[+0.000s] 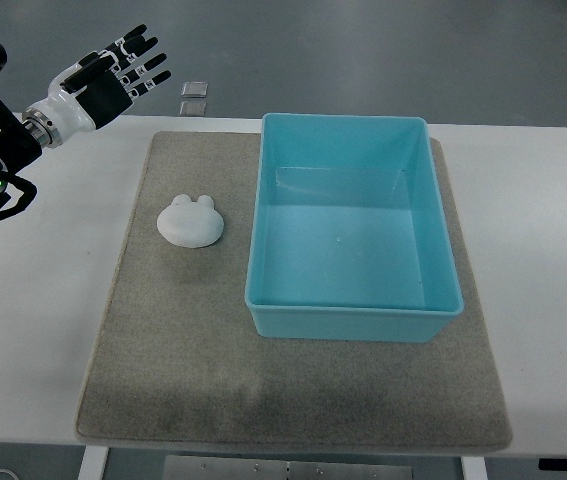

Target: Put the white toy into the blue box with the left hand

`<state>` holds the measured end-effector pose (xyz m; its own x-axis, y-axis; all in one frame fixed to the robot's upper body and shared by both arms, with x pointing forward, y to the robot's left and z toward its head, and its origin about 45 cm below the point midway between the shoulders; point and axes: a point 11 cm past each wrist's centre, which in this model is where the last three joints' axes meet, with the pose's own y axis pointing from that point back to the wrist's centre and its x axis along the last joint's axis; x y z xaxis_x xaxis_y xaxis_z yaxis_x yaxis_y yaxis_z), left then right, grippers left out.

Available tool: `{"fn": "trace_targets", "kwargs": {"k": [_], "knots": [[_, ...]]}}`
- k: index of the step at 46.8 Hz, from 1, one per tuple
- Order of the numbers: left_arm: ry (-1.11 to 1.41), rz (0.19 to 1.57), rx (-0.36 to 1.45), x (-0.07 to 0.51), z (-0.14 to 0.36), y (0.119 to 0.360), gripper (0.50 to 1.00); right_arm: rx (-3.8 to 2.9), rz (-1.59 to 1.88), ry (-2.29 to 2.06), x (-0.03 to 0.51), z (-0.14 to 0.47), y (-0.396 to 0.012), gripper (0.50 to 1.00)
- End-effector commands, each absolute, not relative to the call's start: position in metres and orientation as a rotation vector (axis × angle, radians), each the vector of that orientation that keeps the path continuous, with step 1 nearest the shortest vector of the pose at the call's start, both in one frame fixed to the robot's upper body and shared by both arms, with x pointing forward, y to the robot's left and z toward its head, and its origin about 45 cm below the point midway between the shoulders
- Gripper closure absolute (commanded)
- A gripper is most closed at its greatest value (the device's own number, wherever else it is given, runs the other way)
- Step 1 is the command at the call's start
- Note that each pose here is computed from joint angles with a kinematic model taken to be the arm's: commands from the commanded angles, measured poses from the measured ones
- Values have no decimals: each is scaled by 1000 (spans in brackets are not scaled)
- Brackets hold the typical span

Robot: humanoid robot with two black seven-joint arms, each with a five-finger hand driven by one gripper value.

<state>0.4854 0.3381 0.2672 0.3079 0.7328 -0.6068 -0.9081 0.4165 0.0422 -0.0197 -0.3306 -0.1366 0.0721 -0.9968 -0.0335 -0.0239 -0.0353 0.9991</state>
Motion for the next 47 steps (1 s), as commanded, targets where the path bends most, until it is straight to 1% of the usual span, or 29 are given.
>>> {"fn": "trace_targets", "kwargs": {"k": [1,26,32,47], "knots": [[603,1112,-333,485,267,338,501,1286,-1169,-1158,-20,-137,-331,564],[596,1113,-313,486,267,337,501,1286,-1169,-1158,-20,-137,-331,564],[553,1074,-230,486,267,329,501,1286,-1169,-1158,-20,-137,-331,564],[327,1043,19,485,272,332,504,1286,-1169,-1158,-20,-137,-331,564]]}}
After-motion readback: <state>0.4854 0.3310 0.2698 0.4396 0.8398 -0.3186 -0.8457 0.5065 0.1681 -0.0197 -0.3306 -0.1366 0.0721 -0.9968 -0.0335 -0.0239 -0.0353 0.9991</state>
